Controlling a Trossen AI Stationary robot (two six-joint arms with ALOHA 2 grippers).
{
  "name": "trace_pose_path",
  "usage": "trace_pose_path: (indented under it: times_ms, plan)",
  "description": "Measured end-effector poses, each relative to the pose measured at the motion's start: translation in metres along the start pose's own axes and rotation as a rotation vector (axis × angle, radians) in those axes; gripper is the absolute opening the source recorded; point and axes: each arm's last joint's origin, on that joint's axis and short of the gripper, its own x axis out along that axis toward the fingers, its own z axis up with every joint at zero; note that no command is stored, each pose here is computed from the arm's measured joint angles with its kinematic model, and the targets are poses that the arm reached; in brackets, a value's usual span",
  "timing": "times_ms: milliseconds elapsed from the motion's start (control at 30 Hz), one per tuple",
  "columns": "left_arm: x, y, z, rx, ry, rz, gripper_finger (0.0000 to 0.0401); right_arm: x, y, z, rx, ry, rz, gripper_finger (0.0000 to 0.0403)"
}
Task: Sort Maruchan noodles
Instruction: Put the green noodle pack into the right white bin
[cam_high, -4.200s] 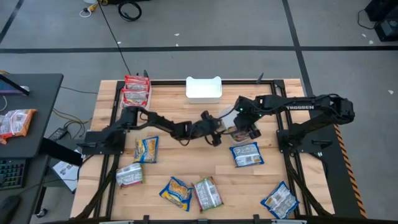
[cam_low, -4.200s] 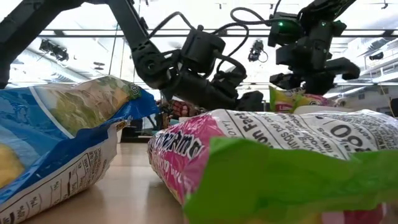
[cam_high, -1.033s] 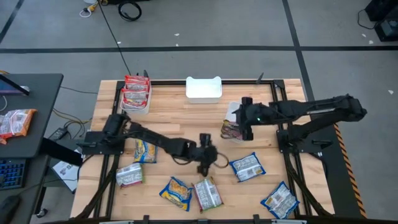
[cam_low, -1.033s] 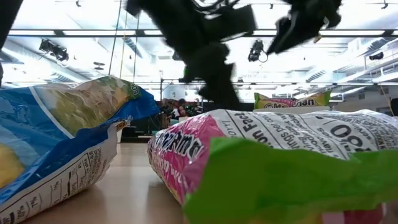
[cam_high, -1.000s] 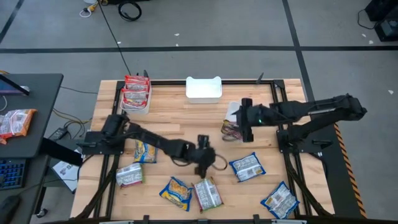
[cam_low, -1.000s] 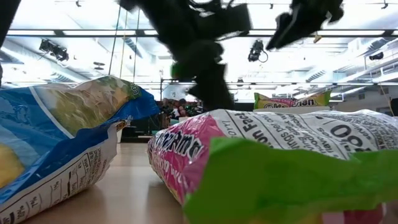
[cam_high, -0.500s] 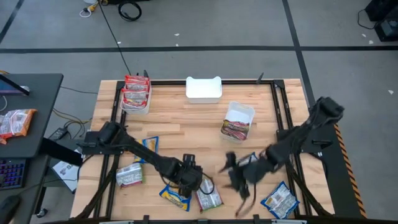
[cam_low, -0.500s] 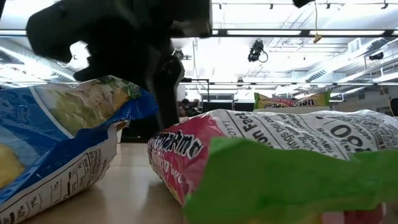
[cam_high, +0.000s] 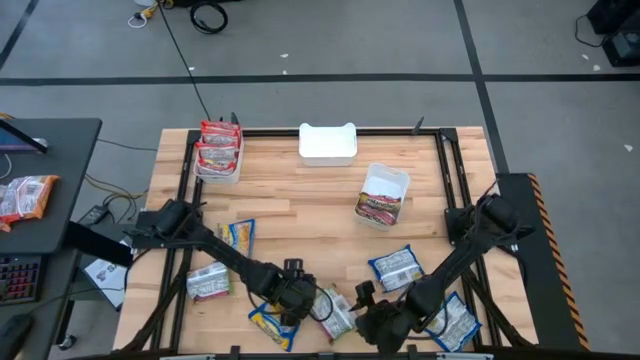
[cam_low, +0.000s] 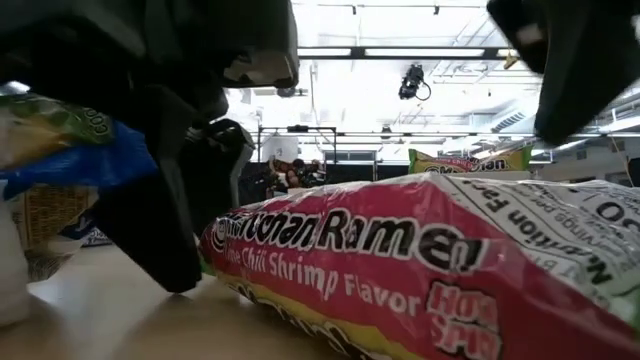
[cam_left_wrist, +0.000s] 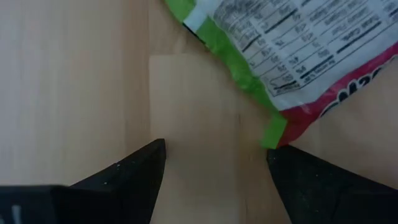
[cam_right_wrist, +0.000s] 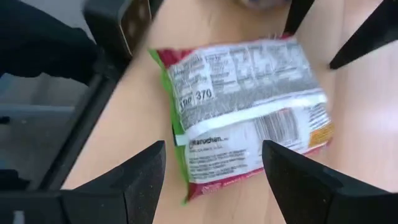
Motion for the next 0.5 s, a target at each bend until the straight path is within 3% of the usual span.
trace_pose_path:
  times_ms: [200,500]
  plan:
    - [0.004,-0.001,0.001,-0.014,-0.056,-0.016,0.0286,0.015,-0.004,-0.018,-0.038,0.129,-0.091,0.0270]
    - [0.002,-0.007,0.001,0.003,-0.047,-0.104,0.0286,0.016,-0.060,-0.038,-0.141,0.364,-0.518,0.0270]
